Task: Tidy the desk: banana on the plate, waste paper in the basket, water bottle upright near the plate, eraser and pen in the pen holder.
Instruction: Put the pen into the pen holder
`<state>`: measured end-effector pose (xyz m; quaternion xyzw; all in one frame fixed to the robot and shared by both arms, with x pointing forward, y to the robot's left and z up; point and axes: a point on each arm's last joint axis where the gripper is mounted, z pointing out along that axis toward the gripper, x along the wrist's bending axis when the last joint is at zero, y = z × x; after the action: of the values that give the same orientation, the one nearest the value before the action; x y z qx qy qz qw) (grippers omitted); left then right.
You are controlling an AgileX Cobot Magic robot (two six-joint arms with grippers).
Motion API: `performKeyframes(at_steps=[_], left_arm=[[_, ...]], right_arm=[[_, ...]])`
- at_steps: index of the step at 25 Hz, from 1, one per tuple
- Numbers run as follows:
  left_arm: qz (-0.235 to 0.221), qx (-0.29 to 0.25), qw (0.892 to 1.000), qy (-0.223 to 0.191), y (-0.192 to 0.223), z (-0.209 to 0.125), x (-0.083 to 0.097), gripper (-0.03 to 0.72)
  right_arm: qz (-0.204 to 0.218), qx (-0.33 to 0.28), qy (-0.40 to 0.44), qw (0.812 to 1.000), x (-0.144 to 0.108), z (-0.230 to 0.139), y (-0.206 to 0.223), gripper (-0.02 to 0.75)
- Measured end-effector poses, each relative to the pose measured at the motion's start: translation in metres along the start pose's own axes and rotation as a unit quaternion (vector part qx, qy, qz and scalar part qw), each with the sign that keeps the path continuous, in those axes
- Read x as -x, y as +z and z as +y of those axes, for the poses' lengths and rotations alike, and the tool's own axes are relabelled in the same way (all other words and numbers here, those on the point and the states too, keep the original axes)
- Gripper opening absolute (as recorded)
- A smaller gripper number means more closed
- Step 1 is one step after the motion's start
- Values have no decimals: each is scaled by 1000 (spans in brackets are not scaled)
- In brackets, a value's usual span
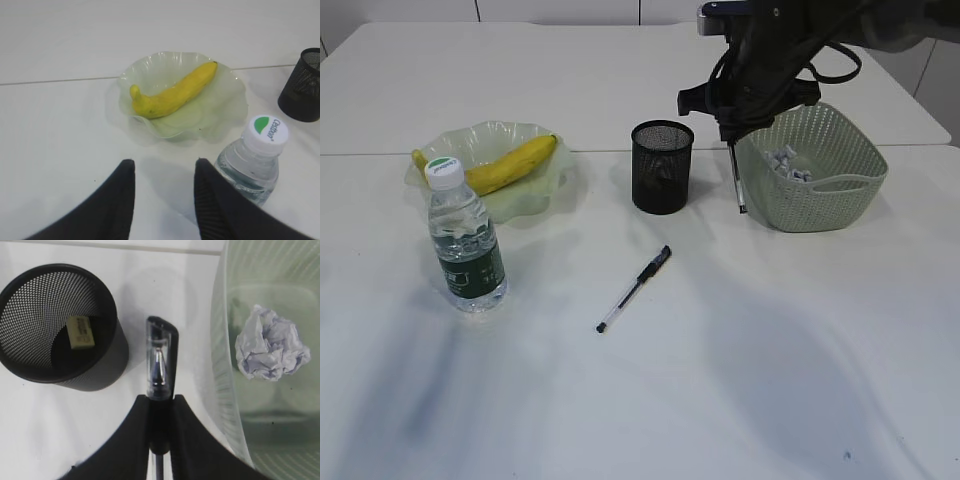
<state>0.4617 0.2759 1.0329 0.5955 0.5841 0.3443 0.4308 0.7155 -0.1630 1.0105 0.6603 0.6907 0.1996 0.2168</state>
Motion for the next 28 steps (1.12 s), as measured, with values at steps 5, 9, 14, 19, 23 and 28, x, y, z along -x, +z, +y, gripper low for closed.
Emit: performKeyframes(at_steps=[5,9,14,19,23,28], left_arm=[[-8,25,999,20,0,5,1,276],[-13,44,999,24,0,8,2,276],[-14,51,998,25,-1,9,3,276],[-15,52,998,29,-1,9,3,276],[-14,52,998,38,-1,9,3,276],[-14,53,998,43,-1,10,3,276]], right_arm=[[2,30,-9,999,0,5,0,62],[5,57,-16,998,-1,10,-1,62],[7,83,-25,996,-2,15,-1,62],[14,114,-30,993,-3,21,-6,62],[15,146,-38,988,-1,29,-20,62],[26,195,-39,980,-1,41,-43,62]])
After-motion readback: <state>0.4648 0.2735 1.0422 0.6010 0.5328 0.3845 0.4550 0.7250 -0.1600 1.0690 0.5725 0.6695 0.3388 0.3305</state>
